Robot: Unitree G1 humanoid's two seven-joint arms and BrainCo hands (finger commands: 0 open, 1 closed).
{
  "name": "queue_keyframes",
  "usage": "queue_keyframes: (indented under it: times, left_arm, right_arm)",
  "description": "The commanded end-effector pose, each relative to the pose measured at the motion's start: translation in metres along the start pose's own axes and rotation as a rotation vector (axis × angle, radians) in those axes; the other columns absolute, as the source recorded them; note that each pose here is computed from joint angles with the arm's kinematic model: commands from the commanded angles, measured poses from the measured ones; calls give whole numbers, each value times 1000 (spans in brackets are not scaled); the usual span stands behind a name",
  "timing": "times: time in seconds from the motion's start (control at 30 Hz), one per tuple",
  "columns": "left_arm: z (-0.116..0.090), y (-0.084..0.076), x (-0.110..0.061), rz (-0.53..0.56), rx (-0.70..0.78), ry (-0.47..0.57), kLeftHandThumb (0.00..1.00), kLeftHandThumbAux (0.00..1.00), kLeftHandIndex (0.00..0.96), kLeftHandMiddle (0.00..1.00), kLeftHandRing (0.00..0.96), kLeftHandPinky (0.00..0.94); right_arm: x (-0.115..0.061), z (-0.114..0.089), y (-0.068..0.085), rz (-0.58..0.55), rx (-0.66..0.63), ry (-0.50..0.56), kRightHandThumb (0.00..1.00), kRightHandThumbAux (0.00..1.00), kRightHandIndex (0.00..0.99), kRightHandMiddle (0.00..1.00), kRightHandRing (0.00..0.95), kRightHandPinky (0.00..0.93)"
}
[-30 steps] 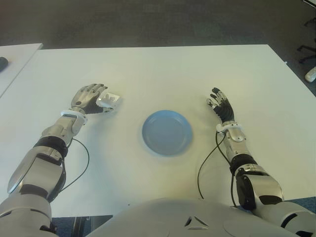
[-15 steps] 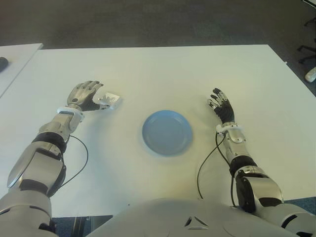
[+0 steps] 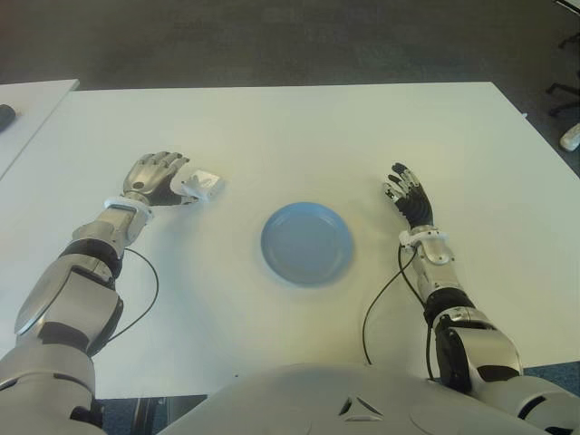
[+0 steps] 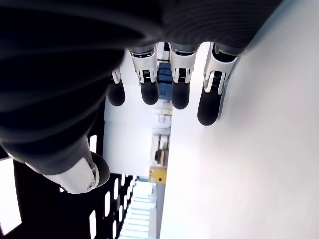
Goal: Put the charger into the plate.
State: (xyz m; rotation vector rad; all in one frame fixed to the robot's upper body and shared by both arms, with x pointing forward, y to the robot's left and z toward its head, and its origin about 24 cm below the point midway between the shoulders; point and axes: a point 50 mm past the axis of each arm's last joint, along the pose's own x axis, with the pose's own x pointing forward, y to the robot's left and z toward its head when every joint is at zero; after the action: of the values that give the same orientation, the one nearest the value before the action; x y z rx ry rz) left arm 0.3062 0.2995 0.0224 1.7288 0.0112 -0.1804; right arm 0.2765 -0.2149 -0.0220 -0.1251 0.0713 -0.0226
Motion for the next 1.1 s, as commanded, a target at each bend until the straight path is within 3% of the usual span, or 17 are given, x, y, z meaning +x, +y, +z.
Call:
queue_keyframes:
  times: [0.03,1.1]
  left_arm:
    - [4,1,3,-6,40,-42,400,429,113,114,107,123]
    - [25,1,7,-60,134,-250,414,412,116,112,99,112]
  right_arm:
    - [-38,-51,6,-3,39,279,323,684,102,110,111,163]
    - [-45,-50,10,11,35,252,316,678,97,115,104,140]
